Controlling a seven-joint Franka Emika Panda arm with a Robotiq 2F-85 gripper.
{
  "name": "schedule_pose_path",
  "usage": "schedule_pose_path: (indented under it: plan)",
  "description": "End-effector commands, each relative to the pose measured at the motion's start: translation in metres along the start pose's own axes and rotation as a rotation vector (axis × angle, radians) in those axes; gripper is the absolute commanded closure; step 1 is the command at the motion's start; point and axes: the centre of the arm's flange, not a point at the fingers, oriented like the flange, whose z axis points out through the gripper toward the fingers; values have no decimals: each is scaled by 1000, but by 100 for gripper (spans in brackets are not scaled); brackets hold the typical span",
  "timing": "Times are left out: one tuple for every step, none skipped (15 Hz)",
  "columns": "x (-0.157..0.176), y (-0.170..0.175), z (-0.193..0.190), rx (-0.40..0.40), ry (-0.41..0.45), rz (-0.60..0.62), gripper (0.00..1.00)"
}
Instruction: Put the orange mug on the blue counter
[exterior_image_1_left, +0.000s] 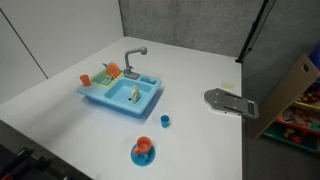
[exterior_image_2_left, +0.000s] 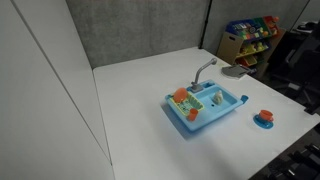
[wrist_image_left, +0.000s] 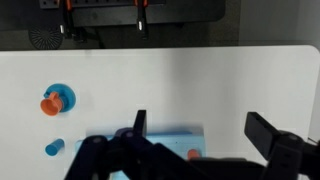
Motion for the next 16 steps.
schedule_pose_path:
  plan:
    - [29,24,-16,2,-25,59,0]
    - [35,35,-18,4,-23,83,0]
    - [41,45,-19,8,-21,100,0]
    - [46,57,-19,10,-10,126,0]
    - [51,68,-19,16,-3,145,0]
    - [55,79,-18,26,-3,166,0]
    - [58,89,-16,35,-3,185,0]
    - [62,99,-14,44,-3,210,0]
    - [66,110,-11,51,-2,235,0]
    - [70,119,-8,60,-3,255,0]
    - [74,129,-5,71,-2,276,0]
    - [78,139,-2,81,-1,297,0]
    - [82,150,2,91,-2,321,0]
    - [87,159,6,98,0,343,0]
    - [92,170,10,105,-4,365,0]
    - [97,180,15,110,-5,389,0]
